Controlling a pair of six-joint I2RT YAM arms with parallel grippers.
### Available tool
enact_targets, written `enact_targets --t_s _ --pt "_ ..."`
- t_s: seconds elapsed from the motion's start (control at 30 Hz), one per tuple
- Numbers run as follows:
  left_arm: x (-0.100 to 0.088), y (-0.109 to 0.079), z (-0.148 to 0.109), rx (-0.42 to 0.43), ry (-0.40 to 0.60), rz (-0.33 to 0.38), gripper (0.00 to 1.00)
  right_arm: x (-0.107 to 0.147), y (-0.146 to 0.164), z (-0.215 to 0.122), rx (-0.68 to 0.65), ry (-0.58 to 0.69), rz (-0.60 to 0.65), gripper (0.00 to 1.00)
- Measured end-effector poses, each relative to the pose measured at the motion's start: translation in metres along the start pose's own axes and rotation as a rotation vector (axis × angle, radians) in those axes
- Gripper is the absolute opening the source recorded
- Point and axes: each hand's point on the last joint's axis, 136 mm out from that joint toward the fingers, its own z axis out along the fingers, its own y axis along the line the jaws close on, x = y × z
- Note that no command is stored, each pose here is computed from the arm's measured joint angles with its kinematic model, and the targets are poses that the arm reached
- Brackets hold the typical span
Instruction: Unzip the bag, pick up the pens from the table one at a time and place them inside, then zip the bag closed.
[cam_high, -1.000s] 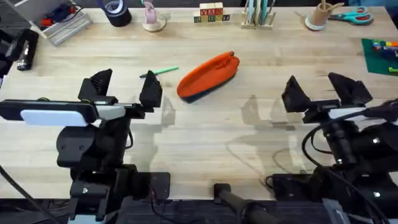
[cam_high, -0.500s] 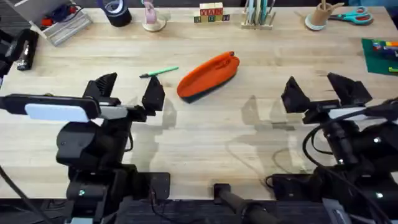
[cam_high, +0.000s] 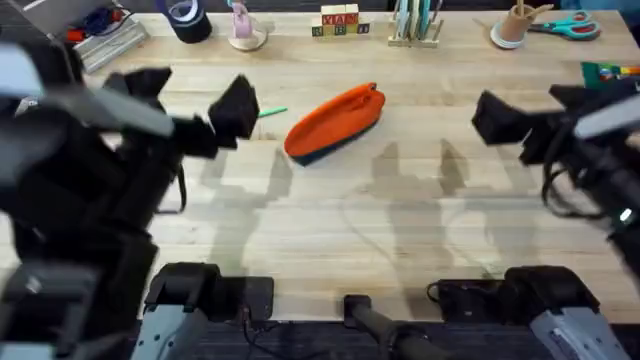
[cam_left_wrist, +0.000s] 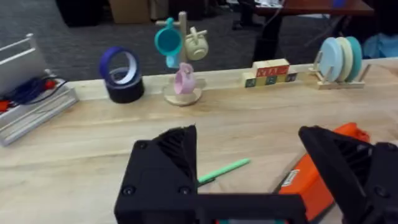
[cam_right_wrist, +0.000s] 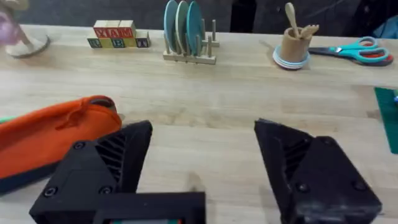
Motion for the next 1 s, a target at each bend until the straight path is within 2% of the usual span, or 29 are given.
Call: enact_targets --t_s 0.2,0.37,0.5,0.63,0.8,1.0 --pt "-0.022 -0.018 0.029 0.132 0.122 0.02 0.993 -0.029 0.004 0.026 -0.032 0.15 0.009 0.997" --pt "-0.023 -0.038 0.048 0.279 0.248 0.045 0.992 -0.048 0.013 0.043 -0.091 0.237 0.01 0.997" --pt "-0.027 -0.053 0.053 0.39 0.298 0.087 0.993 -0.06 0.019 0.052 -0.135 0.276 0.003 0.996" --pt "-0.029 -0.067 0.046 0.497 0.323 0.138 0.993 -0.066 0.022 0.053 -0.153 0.276 -0.001 0.997" --pt "-0.008 -0.077 0.027 0.594 0.401 0.218 0.993 -0.066 0.024 0.053 -0.161 0.275 -0.004 0.997" --pt "0.01 -0.081 0.012 0.682 0.426 0.376 0.993 -0.066 0.024 0.053 -0.162 0.275 -0.007 0.997"
